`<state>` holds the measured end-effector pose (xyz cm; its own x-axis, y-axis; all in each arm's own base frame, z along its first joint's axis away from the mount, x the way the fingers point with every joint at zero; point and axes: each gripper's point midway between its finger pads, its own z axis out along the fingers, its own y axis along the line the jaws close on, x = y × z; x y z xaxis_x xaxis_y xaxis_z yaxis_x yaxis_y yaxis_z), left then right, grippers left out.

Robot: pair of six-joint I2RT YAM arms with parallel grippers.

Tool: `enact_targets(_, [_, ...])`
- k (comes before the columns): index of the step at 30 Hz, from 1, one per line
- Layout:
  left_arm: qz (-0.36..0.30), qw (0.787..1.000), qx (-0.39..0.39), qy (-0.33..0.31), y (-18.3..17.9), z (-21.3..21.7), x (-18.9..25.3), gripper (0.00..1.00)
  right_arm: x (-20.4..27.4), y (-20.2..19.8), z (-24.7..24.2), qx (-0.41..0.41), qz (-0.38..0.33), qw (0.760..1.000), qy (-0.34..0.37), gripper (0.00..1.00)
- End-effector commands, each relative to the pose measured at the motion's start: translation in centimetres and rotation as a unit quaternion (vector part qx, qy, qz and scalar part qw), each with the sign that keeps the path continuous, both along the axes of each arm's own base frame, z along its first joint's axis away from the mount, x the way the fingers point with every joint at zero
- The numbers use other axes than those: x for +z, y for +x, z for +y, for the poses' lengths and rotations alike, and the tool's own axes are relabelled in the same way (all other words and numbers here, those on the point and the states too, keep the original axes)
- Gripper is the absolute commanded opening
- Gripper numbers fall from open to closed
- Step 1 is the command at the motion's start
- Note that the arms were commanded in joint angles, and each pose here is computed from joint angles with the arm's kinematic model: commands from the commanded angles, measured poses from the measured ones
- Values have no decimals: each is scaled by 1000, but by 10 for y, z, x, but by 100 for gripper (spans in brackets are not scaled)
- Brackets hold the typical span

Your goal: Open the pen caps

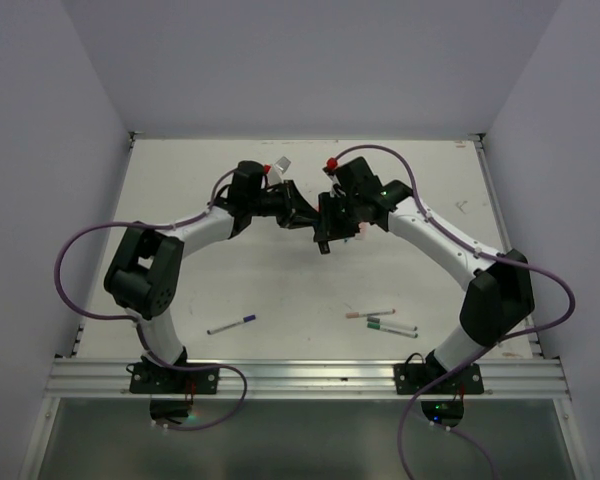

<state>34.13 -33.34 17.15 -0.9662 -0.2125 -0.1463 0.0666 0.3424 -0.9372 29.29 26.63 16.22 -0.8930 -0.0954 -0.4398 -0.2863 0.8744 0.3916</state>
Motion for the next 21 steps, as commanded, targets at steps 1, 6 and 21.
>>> enact_targets(1, [-65,996,64,-11,50,18,31,0,-12,-40,-2,23,65,998,8,0])
enact_targets(6, [-88,993,84,-5,83,32,31,0,-23,-80,-5,39,96,995,7,0])
enact_targets(21, [-168,982,87,-19,102,55,37,0,-18,-112,0,62,139,988,40,0])
